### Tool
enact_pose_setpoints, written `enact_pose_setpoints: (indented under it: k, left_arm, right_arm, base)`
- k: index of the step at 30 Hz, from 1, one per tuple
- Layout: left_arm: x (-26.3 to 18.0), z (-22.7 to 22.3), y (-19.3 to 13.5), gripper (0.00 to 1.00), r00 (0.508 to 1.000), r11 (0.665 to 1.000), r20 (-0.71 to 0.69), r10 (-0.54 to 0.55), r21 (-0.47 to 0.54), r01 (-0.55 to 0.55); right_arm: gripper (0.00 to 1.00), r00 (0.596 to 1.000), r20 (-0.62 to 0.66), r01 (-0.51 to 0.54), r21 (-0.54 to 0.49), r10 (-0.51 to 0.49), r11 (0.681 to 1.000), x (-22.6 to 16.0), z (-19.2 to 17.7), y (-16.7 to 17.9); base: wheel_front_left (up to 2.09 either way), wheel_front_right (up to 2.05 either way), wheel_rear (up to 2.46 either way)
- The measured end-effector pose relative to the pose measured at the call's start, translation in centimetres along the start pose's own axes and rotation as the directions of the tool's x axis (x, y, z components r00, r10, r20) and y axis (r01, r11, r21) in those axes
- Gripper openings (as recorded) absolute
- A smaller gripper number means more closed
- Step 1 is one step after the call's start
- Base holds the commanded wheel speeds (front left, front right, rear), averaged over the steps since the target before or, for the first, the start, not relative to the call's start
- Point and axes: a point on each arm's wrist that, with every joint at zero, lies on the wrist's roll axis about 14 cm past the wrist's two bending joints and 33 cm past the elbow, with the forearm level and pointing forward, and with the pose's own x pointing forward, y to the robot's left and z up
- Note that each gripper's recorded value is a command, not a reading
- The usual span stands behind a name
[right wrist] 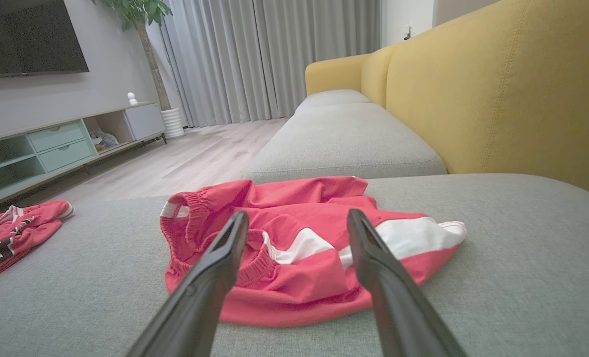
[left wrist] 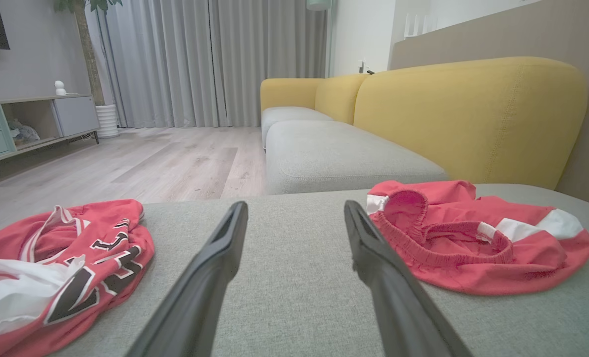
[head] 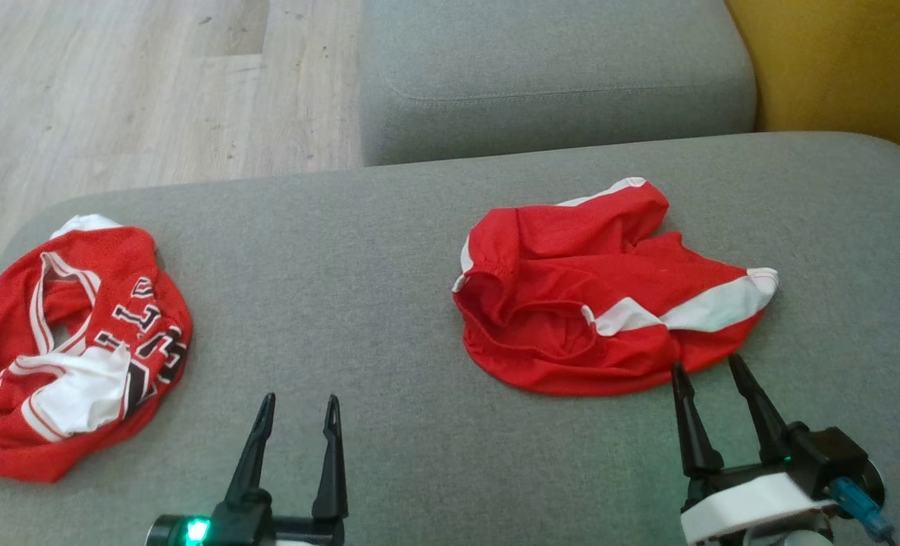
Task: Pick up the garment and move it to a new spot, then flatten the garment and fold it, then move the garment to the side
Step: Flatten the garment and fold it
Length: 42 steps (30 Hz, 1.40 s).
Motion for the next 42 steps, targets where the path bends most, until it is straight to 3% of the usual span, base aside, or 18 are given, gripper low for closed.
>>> enact_pose_setpoints:
  k: [9,13,17,21,24,28,30,34,41,42]
  left_arm:
    - [0.9,-1.4,-3.3,1.0,0.993,0.993,-0.048,-0.108,-0.063,0.104]
    - [2.3,-2.0,-7.5,1.0,0.962,0.961,-0.068,-0.263,-0.112,0.255]
    - [4.2,-2.3,-12.5,1.0,0.897,0.891,-0.078,-0.435,-0.18,0.416]
    - [6.3,-2.1,-17.0,1.0,0.817,0.793,-0.096,-0.568,-0.329,0.512]
    - [7.4,-2.1,-20.1,1.0,0.749,0.719,-0.123,-0.651,-0.415,0.557]
    - [7.7,-3.6,-23.1,1.0,0.663,0.657,-0.197,-0.722,-0.496,0.568]
    - [7.7,-4.6,-23.9,1.0,0.64,0.651,-0.237,-0.731,-0.524,0.549]
    - [8.4,-6.7,-24.7,1.0,0.621,0.672,-0.309,-0.72,-0.533,0.515]
    - [10.6,-8.6,-25.0,1.0,0.634,0.707,-0.35,-0.69,-0.514,0.485]
    - [10.8,-9.0,-24.9,0.96,0.634,0.715,-0.362,-0.683,-0.509,0.479]
  right_arm:
    - [1.0,0.999,-0.015,0.033,0.0,-0.033,0.999,-0.6,-0.5,-0.9]
    - [1.0,0.998,-0.016,0.067,-0.004,-0.067,0.998,-0.7,-0.5,-1.9]
    - [1.0,0.995,0.0,0.095,-0.011,-0.095,0.995,-0.1,0.2,-2.9]
    - [1.0,0.992,0.002,0.125,-0.019,-0.125,0.992,0.4,0.4,-4.0]
    - [1.0,0.987,-0.009,0.158,-0.021,-0.158,0.987,0.3,0.2,-5.0]
    - [1.0,0.978,-0.028,0.205,-0.024,-0.206,0.978,-0.5,-0.3,-6.3]
    - [1.0,0.972,-0.038,0.233,-0.028,-0.234,0.972,-1.1,-0.5,-7.1]
    - [1.0,0.96,-0.047,0.276,-0.025,-0.277,0.961,-1.9,-0.6,-8.1]
    - [1.0,0.947,-0.062,0.314,-0.031,-0.315,0.949,-2.5,-0.9,-9.2]
    - [1.0,0.946,-0.064,0.317,-0.027,-0.319,0.948,-2.5,-0.9,-9.2]
  base:
    - [0.0,0.0,0.0]
    - [0.0,0.0,0.0]
    - [0.0,0.0,0.0]
    - [0.0,0.0,0.0]
    - [0.0,0.0,0.0]
    - [0.0,0.0,0.0]
    - [0.0,0.0,0.0]
    - [0.0,0.0,0.0]
    - [0.0,0.0,0.0]
    - [0.0,0.0,0.0]
